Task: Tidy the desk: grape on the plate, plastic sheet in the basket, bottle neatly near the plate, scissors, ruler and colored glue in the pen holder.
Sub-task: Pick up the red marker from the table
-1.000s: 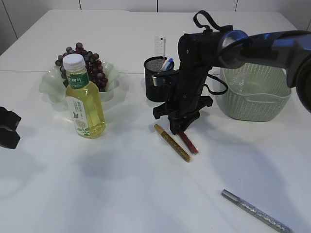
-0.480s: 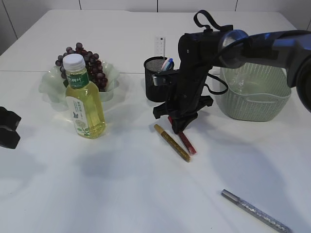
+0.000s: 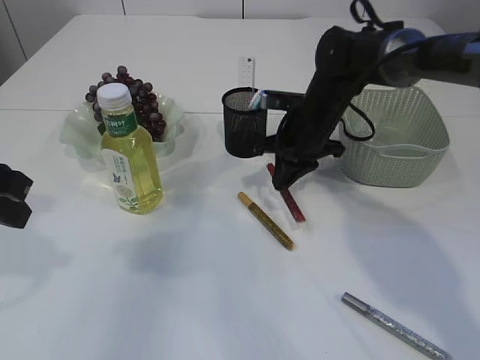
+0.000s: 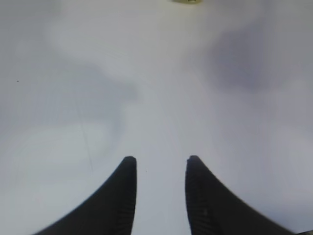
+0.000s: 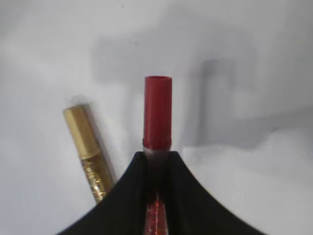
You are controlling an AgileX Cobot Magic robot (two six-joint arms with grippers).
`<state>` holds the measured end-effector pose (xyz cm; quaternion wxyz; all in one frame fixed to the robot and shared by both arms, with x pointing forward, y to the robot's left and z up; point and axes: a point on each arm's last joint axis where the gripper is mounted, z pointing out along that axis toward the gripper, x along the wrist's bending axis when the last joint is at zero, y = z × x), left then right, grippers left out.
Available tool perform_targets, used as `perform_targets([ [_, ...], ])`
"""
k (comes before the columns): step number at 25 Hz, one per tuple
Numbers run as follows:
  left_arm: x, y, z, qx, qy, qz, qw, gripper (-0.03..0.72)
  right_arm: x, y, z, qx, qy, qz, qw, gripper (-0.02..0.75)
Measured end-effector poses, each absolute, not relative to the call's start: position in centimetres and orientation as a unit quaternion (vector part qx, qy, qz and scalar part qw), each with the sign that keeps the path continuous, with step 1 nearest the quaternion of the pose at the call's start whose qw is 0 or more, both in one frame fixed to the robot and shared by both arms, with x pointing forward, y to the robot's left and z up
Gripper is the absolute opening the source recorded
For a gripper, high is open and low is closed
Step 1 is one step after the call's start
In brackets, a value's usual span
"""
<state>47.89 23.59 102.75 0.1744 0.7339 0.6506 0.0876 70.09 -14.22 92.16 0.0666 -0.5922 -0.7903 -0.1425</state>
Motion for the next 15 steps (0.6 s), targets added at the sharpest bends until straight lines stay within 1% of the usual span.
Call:
perform_targets([
  [3, 48.0, 23.6, 102.8, 0.733, 0.65, 0.092, 0.18, 0.246, 70.5, -15.4, 94.4, -0.581, -0.782, -0.206, 0.09, 0.095],
  [8, 48.0, 23.6, 102.8, 0.732, 0.65, 0.092, 0.181, 0.246, 71.3, -16.1, 98.1, -0.525, -0.765, -0.35, 0.13, 0.094],
  [11, 48.0, 23.6, 102.8, 0.732, 0.65, 0.092, 0.181, 0.246, 72.1, -15.8, 100.1, -0.482, -0.753, -0.431, 0.121, 0.094],
  [15, 48.0, 23.6, 102.8, 0.732, 0.65, 0.092, 0.181, 0.246, 73.2, -15.2, 102.3, -0.424, -0.733, -0.527, 0.069, 0.093],
])
